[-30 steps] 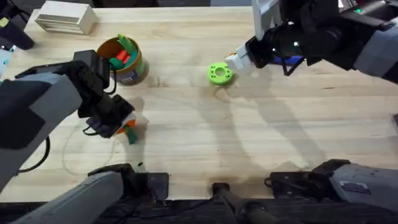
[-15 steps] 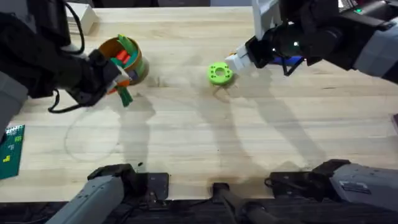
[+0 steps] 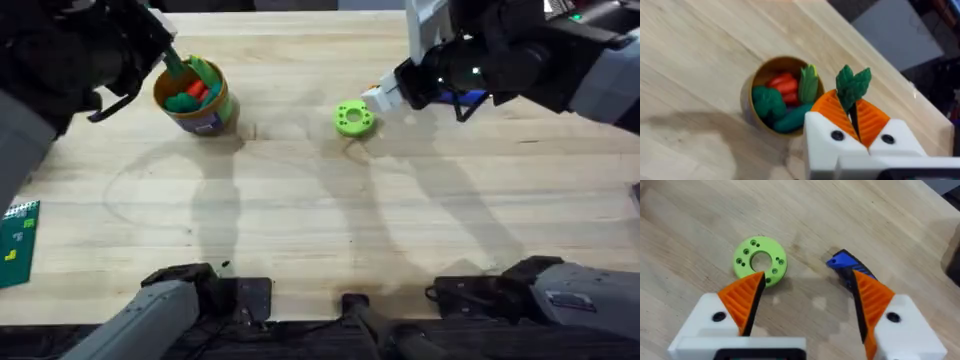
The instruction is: Pick up the gripper from the table and insert it into the empty holder that is missing its gripper. Then pick up a screw, insert it into the mounting hole, and use the screwdriver to tighten it. Finally, clean up the table by picking up the vegetable and placing it into the bucket.
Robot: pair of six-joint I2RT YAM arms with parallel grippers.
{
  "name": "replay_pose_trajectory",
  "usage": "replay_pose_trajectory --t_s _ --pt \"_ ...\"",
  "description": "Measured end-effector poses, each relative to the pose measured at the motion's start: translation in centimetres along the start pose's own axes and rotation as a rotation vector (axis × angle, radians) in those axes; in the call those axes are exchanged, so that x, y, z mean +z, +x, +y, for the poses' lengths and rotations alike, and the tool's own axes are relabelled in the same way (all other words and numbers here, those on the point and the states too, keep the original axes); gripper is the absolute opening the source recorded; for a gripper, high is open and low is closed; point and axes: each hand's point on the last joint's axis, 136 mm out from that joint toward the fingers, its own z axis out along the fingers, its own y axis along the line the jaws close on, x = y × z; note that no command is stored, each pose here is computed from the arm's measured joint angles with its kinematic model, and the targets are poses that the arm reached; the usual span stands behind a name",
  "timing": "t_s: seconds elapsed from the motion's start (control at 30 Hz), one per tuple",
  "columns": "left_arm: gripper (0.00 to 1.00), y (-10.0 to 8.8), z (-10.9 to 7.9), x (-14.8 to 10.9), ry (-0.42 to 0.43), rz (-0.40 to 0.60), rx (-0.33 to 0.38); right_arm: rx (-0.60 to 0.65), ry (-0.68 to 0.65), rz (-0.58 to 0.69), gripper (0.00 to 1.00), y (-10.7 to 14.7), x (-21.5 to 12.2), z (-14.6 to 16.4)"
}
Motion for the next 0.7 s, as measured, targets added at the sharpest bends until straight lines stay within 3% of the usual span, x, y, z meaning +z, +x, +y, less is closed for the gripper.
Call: replay_pose_trajectory --t_s 0.07,0.17,0.33,0.37,0.5,0.53,0.6,0.7 --pt "0.018 0.3 0.5 1.2 -0.032 0.012 0.003 0.0 0.0 0.0 0.99 0.0 0.0 0.0" --pt "0.018 3.5 3.0 6.0 -0.141 0.142 -0.021 0.0 0.0 0.0 0.99 0.0 0.0 0.0" --pt "0.041 4.2 3.4 6.8 -0.16 0.161 -0.054 0.0 0.0 0.0 0.99 0.0 0.0 0.0" --pt "0.1 4.1 3.3 6.8 -0.159 0.156 -0.063 0.0 0.0 0.0 0.99 0.0 0.0 0.0" --pt "0.709 3.9 3.3 6.8 -0.158 0.148 -0.067 0.0 0.0 0.0 0.989 0.0 0.0 0.0" --pt "0.823 3.9 3.3 6.8 -0.159 0.146 -0.072 0.0 0.0 0.0 0.989 0.0 0.0 0.0" --pt "0.997 3.5 3.1 6.9 -0.149 0.133 -0.076 0.0 0.0 0.0 0.989 0.0 0.0 0.0" --pt "0.999 3.7 2.6 6.9 -0.125 0.146 -0.076 0.0 -0.002 0.009 0.989 0.2 0.0 0.0"
